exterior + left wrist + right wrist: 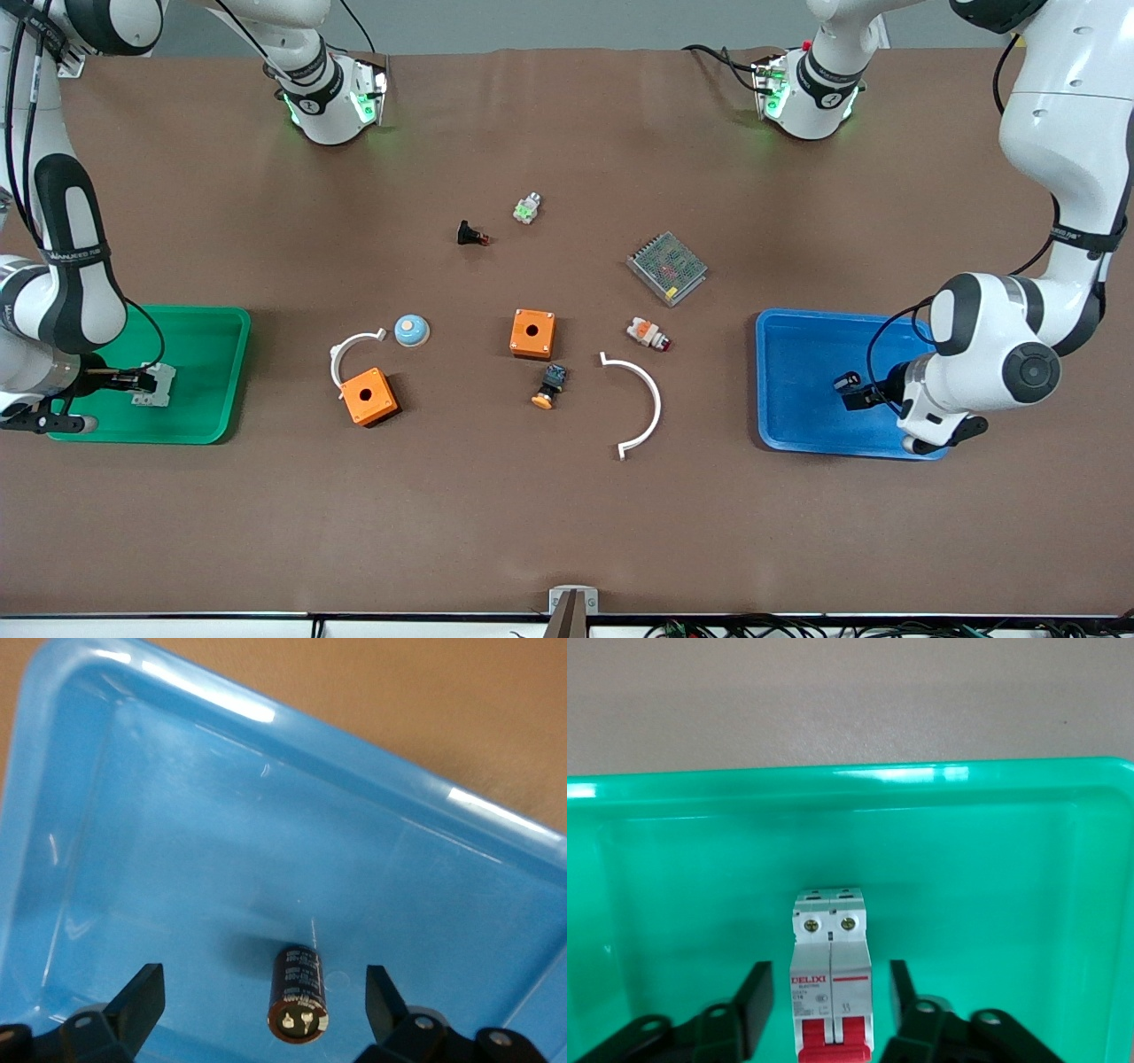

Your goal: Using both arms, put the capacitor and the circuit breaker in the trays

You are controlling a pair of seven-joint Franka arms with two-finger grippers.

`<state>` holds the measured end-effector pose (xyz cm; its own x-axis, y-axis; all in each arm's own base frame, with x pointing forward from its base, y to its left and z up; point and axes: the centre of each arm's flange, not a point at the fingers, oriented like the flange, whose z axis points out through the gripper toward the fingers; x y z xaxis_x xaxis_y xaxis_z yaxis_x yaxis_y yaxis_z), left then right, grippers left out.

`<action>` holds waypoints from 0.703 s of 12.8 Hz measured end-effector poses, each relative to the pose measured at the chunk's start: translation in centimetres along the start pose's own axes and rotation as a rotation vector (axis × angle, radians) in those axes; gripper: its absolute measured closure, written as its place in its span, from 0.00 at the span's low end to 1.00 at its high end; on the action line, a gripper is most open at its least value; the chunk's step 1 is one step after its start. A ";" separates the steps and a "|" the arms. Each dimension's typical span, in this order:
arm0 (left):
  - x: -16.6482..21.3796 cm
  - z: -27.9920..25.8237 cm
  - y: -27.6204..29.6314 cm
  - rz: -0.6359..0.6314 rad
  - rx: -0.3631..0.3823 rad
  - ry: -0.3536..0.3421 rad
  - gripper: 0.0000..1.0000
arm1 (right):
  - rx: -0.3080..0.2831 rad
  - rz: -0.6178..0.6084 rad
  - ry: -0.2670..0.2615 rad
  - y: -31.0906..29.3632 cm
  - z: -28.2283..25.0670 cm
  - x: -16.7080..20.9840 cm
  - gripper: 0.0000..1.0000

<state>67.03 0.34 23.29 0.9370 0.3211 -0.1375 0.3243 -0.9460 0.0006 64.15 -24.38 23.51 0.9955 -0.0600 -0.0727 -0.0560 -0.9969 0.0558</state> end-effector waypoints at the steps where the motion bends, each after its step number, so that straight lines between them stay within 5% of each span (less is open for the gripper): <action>1: 0.1 -1.0 0.2 0.002 -0.003 0.016 0.00 | 0.003 -0.007 0.006 -0.5 -0.2 0.3 0.23; 3: 0.0 -4.3 0.9 0.016 -0.011 0.066 0.00 | 0.010 -0.025 0.024 -1.6 -1.0 1.0 0.01; 9: -1.9 -17.4 2.1 0.070 -0.002 0.201 0.00 | 0.053 -0.058 0.061 -7.5 -12.6 1.2 0.01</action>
<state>68.20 -1.49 40.80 0.9642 0.2574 0.0633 0.2576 -0.9662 0.0051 66.72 -16.28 35.50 0.9999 -0.0008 -0.0138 -0.0008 -1.0000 0.0000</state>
